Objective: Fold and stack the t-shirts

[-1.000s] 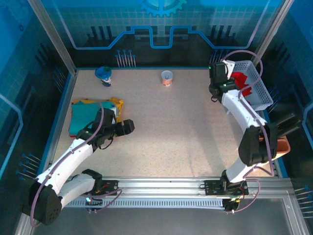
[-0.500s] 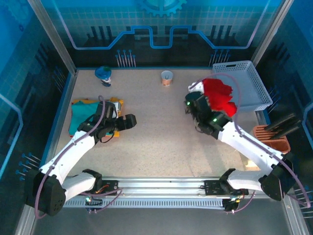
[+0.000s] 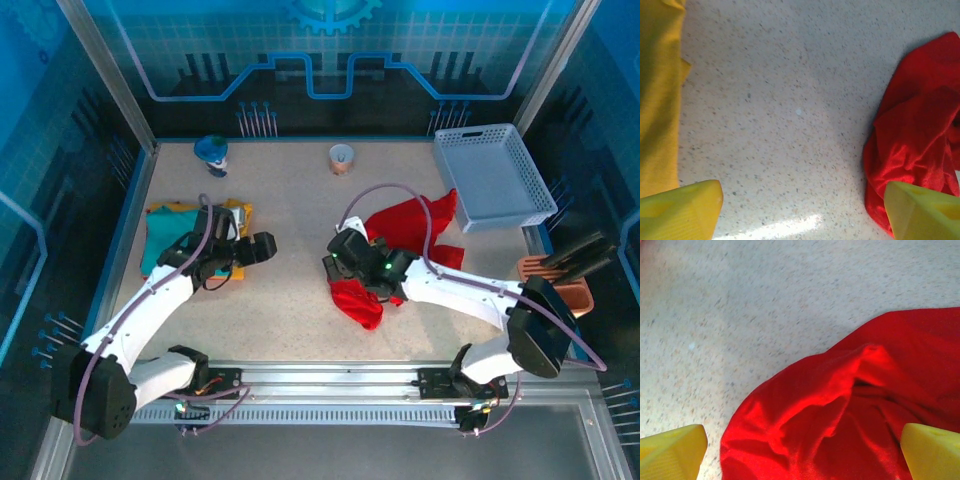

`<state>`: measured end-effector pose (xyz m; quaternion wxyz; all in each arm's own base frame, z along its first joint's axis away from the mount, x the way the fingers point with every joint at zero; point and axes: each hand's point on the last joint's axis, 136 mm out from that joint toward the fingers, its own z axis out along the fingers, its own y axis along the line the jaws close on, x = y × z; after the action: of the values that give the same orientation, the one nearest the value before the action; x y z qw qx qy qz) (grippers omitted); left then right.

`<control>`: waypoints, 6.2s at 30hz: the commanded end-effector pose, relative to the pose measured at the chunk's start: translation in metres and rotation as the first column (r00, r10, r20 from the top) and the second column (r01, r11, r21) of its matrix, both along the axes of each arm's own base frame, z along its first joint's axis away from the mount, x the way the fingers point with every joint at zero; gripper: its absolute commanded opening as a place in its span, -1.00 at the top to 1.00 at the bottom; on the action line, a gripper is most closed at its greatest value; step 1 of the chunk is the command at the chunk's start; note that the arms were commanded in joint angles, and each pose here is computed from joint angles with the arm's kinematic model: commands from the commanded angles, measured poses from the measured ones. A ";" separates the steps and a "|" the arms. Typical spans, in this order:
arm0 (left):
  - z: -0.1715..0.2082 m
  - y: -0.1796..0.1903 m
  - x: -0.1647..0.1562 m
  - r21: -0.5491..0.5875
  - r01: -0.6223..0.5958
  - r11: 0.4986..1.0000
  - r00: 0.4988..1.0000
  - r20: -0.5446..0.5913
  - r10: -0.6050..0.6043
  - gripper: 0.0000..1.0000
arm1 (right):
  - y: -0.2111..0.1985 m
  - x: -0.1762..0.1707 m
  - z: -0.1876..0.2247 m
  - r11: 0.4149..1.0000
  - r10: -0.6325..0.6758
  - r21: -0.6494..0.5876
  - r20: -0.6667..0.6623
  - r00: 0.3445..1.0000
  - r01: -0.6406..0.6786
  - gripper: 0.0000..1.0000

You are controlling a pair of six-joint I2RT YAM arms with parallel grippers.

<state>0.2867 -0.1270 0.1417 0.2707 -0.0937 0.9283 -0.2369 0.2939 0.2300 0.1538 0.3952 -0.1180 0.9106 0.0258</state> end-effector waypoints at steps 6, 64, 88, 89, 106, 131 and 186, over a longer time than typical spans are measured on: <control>-0.037 -0.065 -0.022 -0.062 0.127 0.990 0.986 -0.100 -0.133 -0.45 | -0.061 0.004 0.001 0.965 -0.242 0.094 -0.046 0.969 0.245 -0.99; -0.024 -0.109 0.082 0.285 0.332 0.899 0.941 -0.164 -0.296 -0.41 | -0.165 -0.026 -0.035 0.813 -0.490 0.236 -0.216 0.844 0.532 -1.00; -0.026 -0.069 0.136 0.549 0.255 0.796 0.967 -0.132 -0.218 1.00 | -0.075 0.005 -0.050 0.820 -0.192 0.442 -0.384 0.903 0.363 -0.63; -0.028 -0.071 0.133 0.538 0.266 0.800 0.964 -0.140 -0.226 0.98 | -0.066 0.008 -0.053 0.820 -0.174 0.446 -0.401 0.899 0.358 -0.61; -0.053 -0.065 0.154 0.533 0.281 0.798 0.958 -0.199 -0.204 0.82 | -0.072 -0.005 -0.092 0.848 -0.218 0.342 -0.471 0.855 0.404 1.00; 0.049 -0.011 0.161 0.602 0.090 0.793 0.995 -0.018 -0.100 1.00 | -0.196 -0.090 -0.100 0.745 -0.578 0.135 -0.358 0.733 0.653 1.00; -0.103 -0.031 0.091 0.307 0.114 0.945 0.954 -0.299 -0.017 1.00 | -0.167 -0.072 -0.094 0.789 -0.421 0.243 -0.455 0.785 0.564 0.82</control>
<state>0.3672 -0.1673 0.0280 0.1306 -0.0589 0.9860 -0.0850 0.2206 0.0673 0.0528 0.2120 0.2009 0.9504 0.1070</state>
